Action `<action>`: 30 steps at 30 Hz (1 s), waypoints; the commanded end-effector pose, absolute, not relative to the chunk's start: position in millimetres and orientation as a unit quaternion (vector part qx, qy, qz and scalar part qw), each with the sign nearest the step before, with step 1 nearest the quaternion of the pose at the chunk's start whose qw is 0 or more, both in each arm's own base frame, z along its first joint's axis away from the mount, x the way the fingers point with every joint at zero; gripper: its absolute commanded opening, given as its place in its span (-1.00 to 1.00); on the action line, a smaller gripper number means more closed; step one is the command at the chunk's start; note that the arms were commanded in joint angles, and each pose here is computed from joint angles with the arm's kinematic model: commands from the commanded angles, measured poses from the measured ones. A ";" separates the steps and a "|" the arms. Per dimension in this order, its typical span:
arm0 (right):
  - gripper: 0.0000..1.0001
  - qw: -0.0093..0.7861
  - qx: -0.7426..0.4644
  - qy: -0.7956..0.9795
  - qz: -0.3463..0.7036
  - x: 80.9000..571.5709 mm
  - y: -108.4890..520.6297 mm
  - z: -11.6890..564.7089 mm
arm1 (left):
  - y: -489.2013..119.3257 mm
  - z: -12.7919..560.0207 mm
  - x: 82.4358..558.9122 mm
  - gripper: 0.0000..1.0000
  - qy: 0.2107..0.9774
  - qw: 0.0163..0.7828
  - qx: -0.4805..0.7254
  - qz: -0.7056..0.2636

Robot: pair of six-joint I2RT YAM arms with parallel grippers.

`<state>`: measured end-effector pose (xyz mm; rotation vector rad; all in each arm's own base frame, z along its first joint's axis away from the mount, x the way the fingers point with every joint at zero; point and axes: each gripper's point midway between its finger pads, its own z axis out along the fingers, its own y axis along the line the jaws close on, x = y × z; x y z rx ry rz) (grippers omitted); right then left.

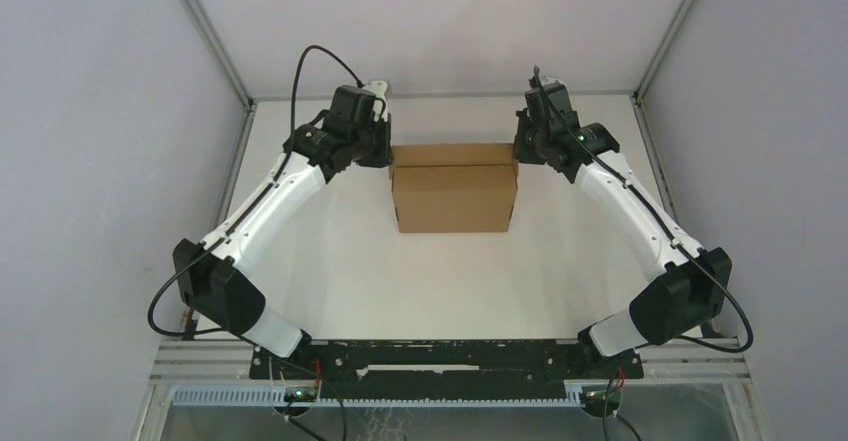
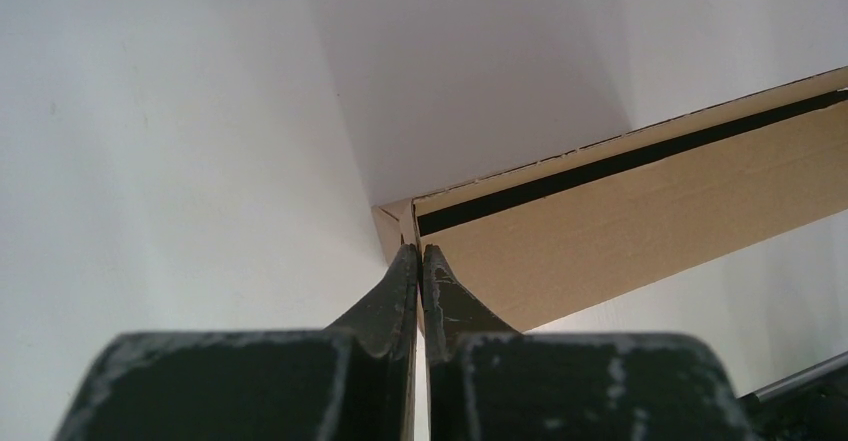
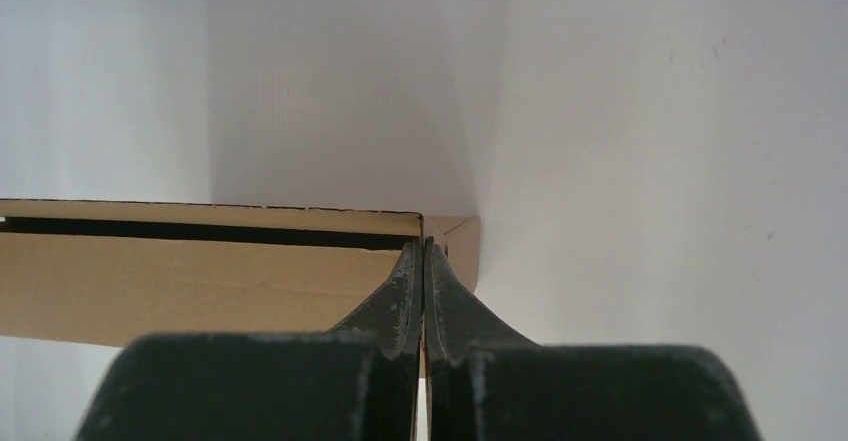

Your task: Fold the paper box

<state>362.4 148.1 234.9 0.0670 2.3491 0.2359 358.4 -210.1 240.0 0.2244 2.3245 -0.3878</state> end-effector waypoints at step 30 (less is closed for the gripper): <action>-1.00 0.415 0.003 0.904 0.098 352.9 154.6 217.4 | -248.9 273.4 362.3 -0.95 0.879 0.415 0.111 -0.208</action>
